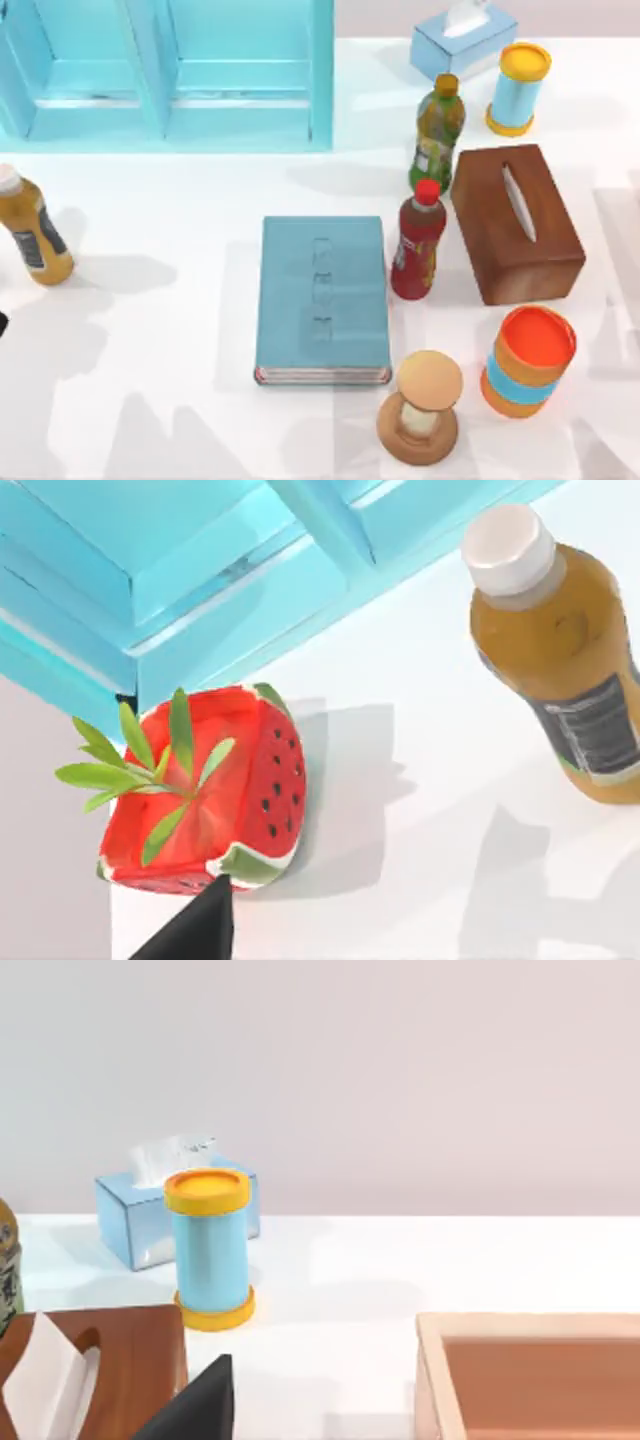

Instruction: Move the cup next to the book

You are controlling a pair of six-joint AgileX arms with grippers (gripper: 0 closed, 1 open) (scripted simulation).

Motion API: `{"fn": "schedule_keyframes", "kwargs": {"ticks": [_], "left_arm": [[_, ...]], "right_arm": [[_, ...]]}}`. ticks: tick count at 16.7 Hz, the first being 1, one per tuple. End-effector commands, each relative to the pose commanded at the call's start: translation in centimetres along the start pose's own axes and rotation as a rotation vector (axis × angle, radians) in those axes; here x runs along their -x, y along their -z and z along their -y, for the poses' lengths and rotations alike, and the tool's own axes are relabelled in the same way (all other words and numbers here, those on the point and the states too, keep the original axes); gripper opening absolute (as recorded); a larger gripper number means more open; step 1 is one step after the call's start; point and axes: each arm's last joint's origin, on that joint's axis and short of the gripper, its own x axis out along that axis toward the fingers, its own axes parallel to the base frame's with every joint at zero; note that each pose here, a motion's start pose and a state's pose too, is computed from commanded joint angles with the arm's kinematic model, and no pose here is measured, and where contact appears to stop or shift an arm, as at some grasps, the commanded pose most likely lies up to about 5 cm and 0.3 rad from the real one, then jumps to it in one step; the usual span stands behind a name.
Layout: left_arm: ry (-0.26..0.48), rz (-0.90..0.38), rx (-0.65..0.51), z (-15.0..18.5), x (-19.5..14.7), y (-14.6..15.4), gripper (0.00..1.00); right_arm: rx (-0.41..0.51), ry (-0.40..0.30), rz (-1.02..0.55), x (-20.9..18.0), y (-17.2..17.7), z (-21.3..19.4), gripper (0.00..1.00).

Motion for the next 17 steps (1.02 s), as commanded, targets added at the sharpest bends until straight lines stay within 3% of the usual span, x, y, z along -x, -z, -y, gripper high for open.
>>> {"fn": "schedule_keyframes", "kwargs": {"ticks": [4,9,13,17], "left_arm": [[0.182,-0.279,-0.376,-3.6,-2.7,-1.7,1.00],[0.552,-0.477,-0.758,-8.7,-7.0,-0.8,1.00],[0.818,-0.497,-0.895,-13.0,-8.5,1.8,1.00],[0.971,-0.461,-0.930,-16.2,-8.1,4.6,1.00]], "right_arm": [[0.000,0.000,0.000,0.0,0.0,0.0,1.00],[0.000,0.000,0.000,0.0,0.0,0.0,1.00],[0.000,0.000,0.000,0.0,0.0,0.0,1.00],[0.000,0.000,0.000,0.0,0.0,0.0,1.00]]}}
